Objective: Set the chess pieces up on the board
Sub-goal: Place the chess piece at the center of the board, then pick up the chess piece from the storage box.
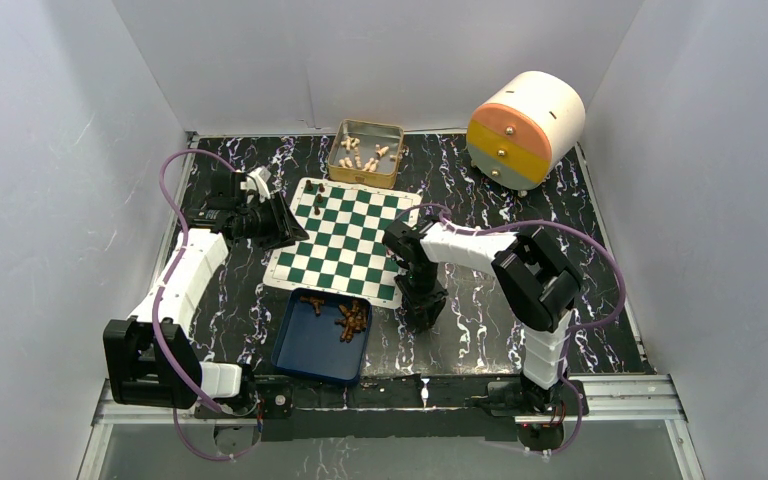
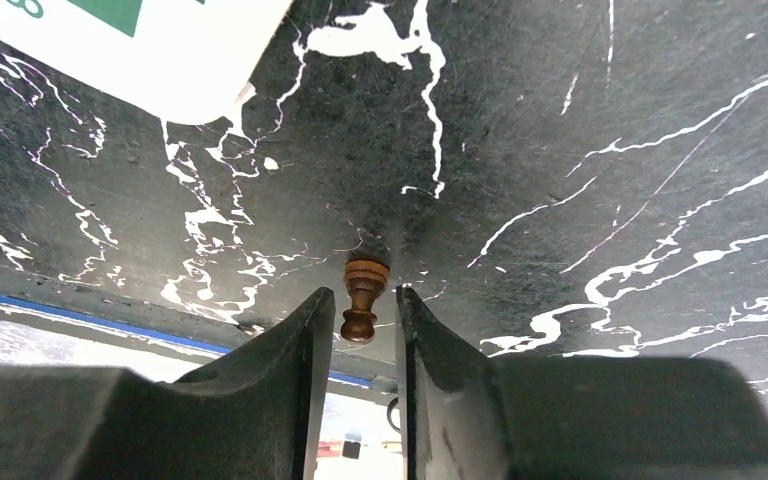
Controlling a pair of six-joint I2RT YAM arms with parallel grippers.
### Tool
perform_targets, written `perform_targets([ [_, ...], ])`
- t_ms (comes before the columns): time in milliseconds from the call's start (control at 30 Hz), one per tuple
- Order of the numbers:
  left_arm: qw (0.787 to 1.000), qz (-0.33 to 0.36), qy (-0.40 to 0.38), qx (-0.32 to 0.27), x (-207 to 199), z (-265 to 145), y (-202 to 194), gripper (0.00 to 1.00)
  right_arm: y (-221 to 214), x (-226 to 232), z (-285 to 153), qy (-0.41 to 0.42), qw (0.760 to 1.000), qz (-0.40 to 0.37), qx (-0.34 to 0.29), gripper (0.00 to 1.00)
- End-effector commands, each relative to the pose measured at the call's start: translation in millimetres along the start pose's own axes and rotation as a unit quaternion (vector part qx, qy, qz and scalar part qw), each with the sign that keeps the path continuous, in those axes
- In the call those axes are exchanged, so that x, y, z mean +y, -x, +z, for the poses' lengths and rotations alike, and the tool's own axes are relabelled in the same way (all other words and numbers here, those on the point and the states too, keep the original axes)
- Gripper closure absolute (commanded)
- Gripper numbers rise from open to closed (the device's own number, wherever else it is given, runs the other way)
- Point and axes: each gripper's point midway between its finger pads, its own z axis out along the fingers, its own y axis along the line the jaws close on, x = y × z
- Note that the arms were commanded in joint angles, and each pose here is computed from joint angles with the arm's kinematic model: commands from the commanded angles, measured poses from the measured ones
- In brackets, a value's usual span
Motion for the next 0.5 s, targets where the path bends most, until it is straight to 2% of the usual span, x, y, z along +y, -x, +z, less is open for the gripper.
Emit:
perform_targets([
  [0,1.0,0.015,-0.001,-0.003,-5.1,-7.2,-1.2,0.59,14.0,6.7,-12.9,0.012,1.0,-0.005,-0.025,0.62],
  [267,0.997,0.065,0.03,-0.007,-17.0,-10.8,-1.0,0.59,38.5,-8.7,-51.6,0.021,0.994,0.029,-0.108,0.56],
  [467,0.991,0.129,0.019,0.007,-56.3,-3.9,-14.1,0.59,70.2,-32.2,-85.6,0.031,0.973,0.092,-0.21,0.56],
])
